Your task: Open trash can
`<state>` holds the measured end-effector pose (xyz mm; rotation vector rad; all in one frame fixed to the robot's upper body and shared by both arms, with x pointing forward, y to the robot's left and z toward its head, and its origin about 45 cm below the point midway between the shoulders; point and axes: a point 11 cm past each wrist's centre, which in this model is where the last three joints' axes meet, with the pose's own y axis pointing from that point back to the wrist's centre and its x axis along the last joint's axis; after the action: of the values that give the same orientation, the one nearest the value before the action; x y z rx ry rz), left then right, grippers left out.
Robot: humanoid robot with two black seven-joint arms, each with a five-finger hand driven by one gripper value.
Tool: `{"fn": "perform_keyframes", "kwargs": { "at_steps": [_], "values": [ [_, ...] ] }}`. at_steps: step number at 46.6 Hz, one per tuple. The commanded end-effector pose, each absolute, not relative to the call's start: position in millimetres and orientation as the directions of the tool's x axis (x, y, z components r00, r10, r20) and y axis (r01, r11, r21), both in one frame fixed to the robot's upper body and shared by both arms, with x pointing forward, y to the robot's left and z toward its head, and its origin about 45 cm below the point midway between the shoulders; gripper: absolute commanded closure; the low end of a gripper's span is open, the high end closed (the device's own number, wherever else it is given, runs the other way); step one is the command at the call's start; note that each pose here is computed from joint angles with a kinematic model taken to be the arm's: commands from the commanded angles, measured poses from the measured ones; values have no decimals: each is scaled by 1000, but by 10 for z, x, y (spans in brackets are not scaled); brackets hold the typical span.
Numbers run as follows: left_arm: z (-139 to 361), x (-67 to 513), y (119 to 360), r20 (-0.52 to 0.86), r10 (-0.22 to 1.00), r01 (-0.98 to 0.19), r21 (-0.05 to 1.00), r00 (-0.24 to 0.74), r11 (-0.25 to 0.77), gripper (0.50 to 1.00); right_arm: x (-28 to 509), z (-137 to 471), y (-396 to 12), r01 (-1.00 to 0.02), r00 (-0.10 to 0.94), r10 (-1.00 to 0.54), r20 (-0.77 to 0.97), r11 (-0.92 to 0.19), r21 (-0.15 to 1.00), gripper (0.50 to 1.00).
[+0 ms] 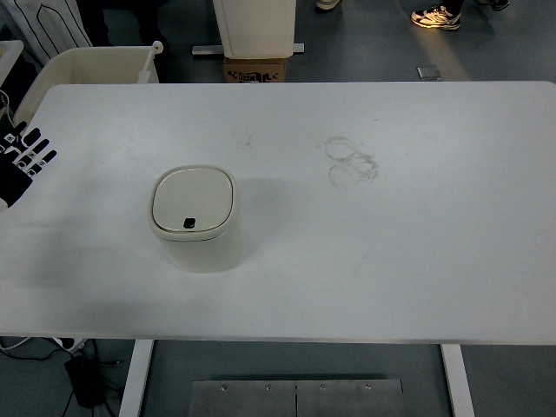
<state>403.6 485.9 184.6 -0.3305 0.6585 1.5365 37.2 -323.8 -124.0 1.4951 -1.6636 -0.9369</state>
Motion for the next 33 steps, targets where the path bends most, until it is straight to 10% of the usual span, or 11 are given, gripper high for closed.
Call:
{"fn": "perform_keyframes", "kwargs": {
  "at_steps": [1,33],
  "values": [
    [1849,4038,4871,-578,810,-978,207,-99,28,500,372,-1240,-3238,-488,-87,-996,33,72,870,509],
    [1950,4064,4920,-567,819,-981,194,-88,28,500,372,-1240,-3238,-488,-87,-996,33,72,870,509]
  ]
}}
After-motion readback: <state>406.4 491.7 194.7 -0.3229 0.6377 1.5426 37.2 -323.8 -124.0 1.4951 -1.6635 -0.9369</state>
